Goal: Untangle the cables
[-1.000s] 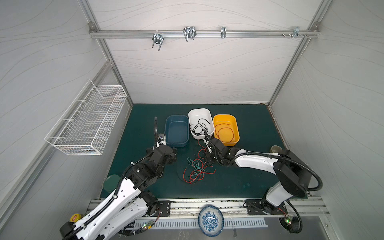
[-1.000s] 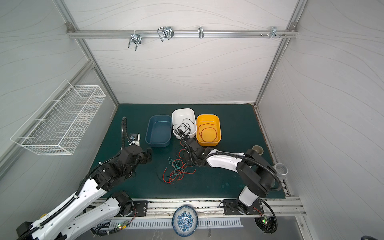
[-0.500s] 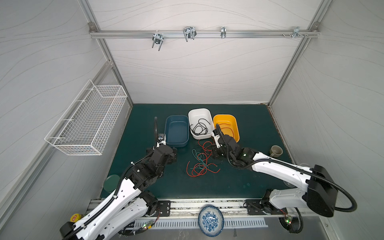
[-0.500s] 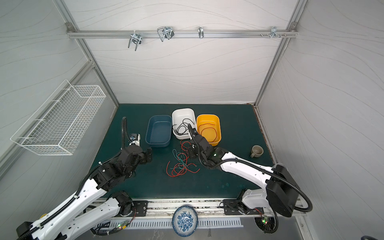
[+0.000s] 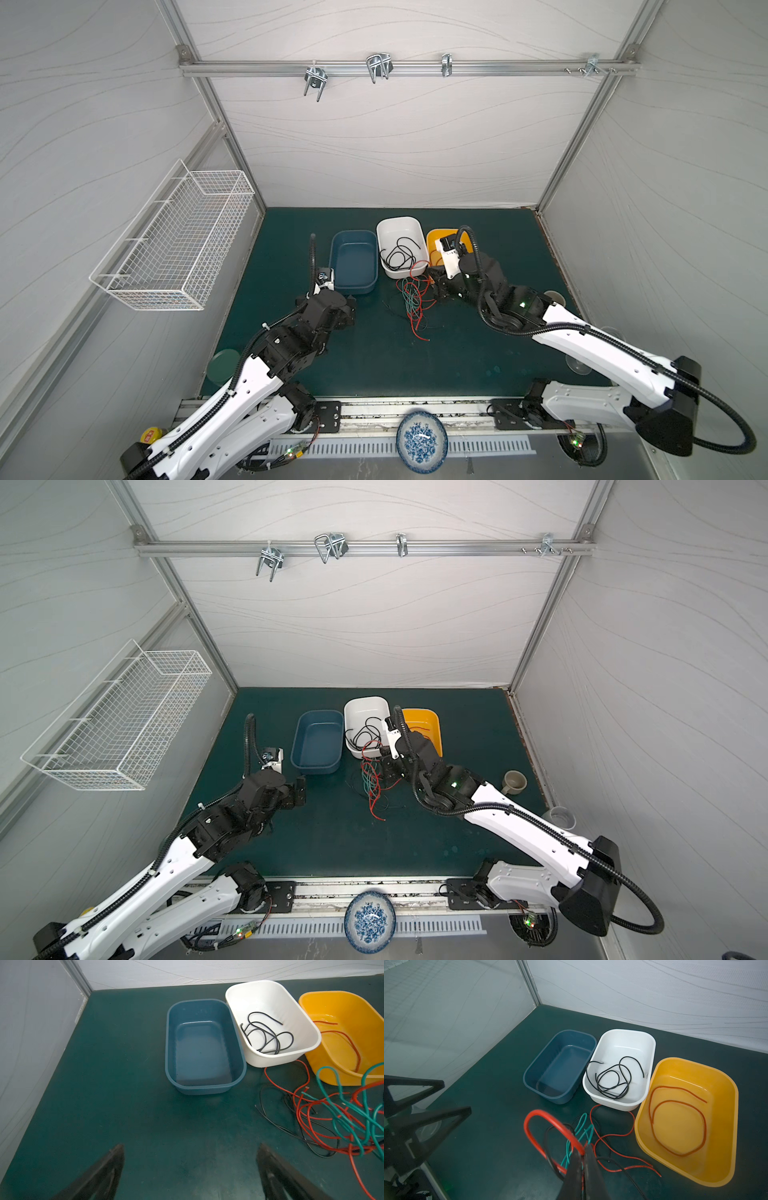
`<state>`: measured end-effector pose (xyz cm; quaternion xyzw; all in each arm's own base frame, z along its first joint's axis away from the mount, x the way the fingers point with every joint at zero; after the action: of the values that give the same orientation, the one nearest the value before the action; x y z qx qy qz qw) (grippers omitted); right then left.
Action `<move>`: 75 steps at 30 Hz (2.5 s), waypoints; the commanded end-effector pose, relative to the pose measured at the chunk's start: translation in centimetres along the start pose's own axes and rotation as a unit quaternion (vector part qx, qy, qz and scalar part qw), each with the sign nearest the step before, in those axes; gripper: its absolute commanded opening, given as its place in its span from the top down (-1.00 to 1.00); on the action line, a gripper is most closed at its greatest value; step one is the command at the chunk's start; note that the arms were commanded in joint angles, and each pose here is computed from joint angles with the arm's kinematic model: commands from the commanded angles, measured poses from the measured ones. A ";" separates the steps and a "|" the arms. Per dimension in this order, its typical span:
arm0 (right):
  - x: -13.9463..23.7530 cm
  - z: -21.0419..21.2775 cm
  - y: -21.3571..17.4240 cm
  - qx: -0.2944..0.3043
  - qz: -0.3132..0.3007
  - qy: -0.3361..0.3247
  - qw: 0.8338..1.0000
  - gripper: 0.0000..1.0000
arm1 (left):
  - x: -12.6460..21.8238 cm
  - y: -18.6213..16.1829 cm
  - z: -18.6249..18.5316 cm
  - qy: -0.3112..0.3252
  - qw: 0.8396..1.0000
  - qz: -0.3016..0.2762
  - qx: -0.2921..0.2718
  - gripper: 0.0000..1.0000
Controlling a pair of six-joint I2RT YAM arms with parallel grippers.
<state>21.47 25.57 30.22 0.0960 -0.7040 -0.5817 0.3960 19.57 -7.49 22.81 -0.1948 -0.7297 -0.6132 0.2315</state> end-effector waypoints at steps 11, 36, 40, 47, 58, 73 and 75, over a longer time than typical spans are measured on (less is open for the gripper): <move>0.9 2.4 0.4 0.021 -0.026 0.104 0.994 1.00 | 2.5 0.2 -7.6 -0.302 0.952 0.051 0.018 -0.99; 1.3 3.7 0.2 -0.027 -0.017 0.278 0.960 1.00 | 0.9 -0.5 -13.2 -0.431 0.892 -0.026 -0.135 -0.97; 1.2 4.0 -0.1 -0.030 -0.012 0.293 0.956 1.00 | 0.4 -0.5 -13.3 -0.427 0.892 -0.040 -0.142 -0.93; 1.1 4.6 -0.3 -0.034 -0.006 0.321 0.946 1.00 | 0.1 -0.8 -13.4 -0.429 0.891 -0.045 -0.144 -0.45; 0.9 4.4 -0.8 -0.041 -0.006 0.309 0.950 1.00 | 0.1 -1.0 -12.8 -0.423 0.894 -0.054 -0.139 0.43; 0.8 1.6 -1.4 -0.074 -0.011 0.213 0.974 1.00 | -0.1 -0.9 -12.1 -0.398 0.905 -0.063 -0.134 1.00; 0.7 0.1 -1.9 -0.099 -0.011 0.180 0.979 1.00 | -0.4 -0.6 -11.7 -0.377 0.915 -0.068 -0.130 1.00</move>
<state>19.04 26.44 28.27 0.1954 -0.5474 -0.5873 0.5633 20.25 -19.53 22.73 -0.4229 -0.6776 -0.5880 -0.1271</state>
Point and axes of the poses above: each gripper's point midway between its finger pads, its own x axis back along the fingers, its own z axis along the line the jaws close on, y = z × x, the point moved 5 cm from there along x, back along the fingers, and after that the axes turned 11 degrees about x, right-handed, at the moved point
